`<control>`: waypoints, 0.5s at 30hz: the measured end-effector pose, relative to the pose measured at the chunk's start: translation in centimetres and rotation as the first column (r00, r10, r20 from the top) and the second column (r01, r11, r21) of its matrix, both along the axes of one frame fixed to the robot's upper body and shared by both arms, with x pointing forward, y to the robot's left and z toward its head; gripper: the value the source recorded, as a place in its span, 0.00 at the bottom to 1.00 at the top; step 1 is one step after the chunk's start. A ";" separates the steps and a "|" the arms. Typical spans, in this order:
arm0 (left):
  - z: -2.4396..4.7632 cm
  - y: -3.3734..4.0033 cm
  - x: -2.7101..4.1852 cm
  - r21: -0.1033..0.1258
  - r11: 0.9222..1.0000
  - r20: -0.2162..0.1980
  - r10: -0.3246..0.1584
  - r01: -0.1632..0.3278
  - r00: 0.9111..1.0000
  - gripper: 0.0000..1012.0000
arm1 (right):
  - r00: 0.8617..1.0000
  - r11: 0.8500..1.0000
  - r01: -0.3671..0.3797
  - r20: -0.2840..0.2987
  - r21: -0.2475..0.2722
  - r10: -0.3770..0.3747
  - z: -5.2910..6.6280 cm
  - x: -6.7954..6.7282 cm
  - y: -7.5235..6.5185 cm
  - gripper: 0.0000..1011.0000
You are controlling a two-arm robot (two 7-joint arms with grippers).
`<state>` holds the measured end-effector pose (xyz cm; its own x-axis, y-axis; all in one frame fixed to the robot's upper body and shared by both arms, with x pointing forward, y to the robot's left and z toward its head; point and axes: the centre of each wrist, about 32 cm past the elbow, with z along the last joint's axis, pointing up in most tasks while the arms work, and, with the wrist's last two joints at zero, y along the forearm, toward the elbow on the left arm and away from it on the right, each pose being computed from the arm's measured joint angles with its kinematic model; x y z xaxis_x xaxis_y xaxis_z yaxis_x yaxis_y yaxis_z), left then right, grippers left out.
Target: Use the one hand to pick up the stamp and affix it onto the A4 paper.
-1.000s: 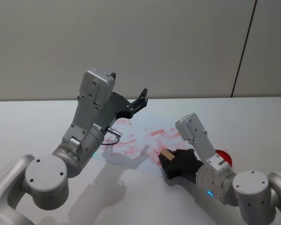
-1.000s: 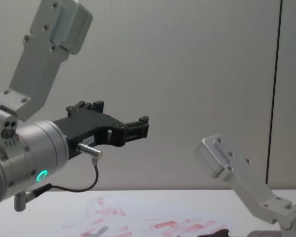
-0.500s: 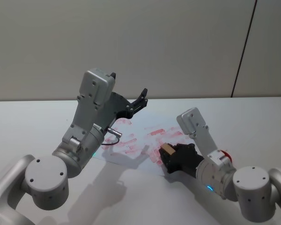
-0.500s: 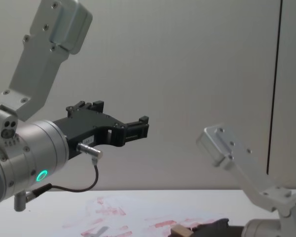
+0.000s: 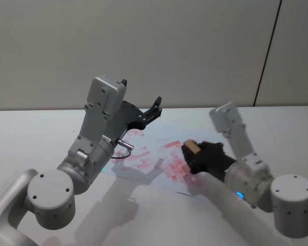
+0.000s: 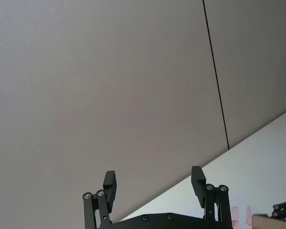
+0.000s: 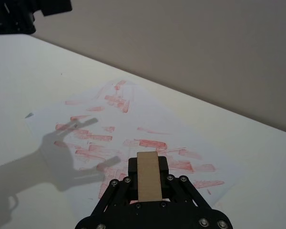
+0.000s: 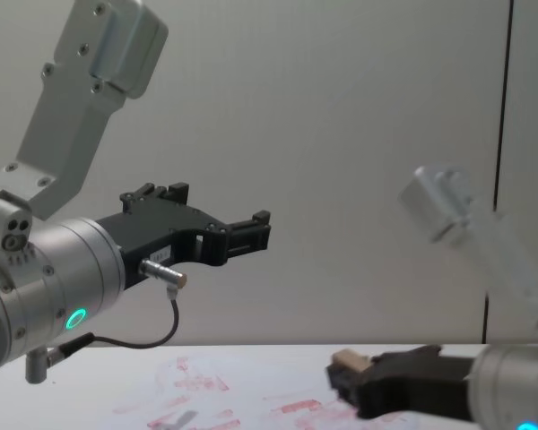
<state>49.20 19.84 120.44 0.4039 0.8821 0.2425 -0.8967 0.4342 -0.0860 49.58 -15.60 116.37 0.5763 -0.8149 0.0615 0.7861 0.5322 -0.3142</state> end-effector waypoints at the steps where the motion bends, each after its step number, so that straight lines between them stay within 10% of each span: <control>1: 0.00 0.00 0.00 0.000 1.000 0.000 0.000 0.000 1.000 0.99 | 1.000 1.000 0.000 0.000 0.000 0.000 0.0 0.0 0.0 0.22; 15: 0.00 0.00 0.00 0.000 1.000 0.000 0.000 0.000 1.000 0.99 | 0.994 0.994 0.102 0.036 0.026 -0.103 1.5 -2.3 -4.8 0.22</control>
<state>49.20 19.84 120.44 0.4039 0.8821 0.2424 -0.8967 0.4342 -0.0860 47.26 -20.36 117.83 0.4870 -0.8712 0.0617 0.8481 0.4548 -0.2716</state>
